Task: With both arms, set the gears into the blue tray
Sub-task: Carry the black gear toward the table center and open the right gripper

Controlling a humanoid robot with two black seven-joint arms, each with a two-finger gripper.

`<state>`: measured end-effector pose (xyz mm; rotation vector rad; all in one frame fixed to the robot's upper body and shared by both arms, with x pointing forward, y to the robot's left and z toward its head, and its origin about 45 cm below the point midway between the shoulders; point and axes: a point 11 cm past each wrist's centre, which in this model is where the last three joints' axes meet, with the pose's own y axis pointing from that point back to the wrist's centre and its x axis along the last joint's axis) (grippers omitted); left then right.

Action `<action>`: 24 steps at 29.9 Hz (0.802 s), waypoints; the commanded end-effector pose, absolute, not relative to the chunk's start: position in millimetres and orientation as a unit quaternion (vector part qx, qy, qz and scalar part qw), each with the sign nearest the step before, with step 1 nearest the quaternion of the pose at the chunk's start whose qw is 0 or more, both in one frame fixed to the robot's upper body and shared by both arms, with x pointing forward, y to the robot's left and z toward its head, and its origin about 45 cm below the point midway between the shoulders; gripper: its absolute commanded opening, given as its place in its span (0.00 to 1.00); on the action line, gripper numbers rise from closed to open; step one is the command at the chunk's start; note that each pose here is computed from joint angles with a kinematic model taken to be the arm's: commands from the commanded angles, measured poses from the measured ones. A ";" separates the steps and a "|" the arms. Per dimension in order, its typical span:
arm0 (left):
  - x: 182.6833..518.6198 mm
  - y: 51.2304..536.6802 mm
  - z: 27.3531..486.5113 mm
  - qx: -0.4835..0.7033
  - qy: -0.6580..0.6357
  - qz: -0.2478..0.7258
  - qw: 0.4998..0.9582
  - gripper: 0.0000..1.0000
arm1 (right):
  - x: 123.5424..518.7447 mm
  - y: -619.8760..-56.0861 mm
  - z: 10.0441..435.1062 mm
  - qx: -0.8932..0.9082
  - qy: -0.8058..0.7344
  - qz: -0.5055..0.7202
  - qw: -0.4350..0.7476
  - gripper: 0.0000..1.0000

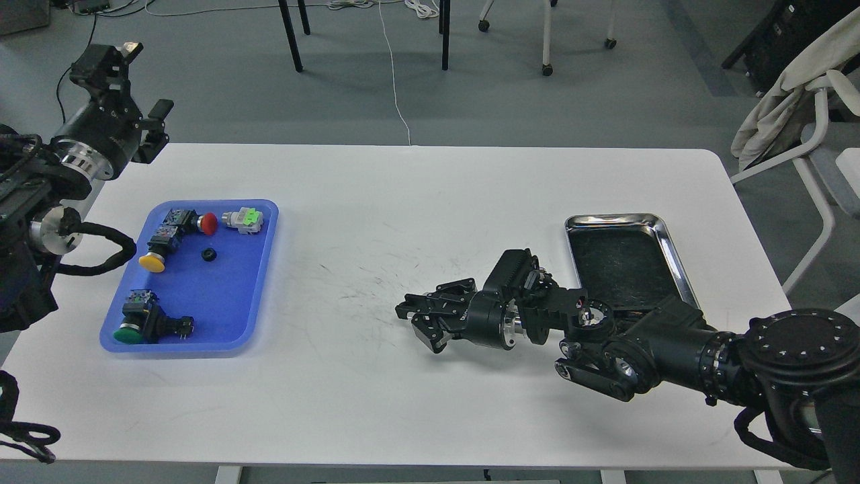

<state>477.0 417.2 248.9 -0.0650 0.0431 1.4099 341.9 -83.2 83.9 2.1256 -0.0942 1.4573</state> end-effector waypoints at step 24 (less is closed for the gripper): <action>474.9 425.6 251.4 -0.026 0.015 0.652 0.757 0.99 | 360.4 -85.0 98.2 0.792 -0.098 0.538 0.270 0.52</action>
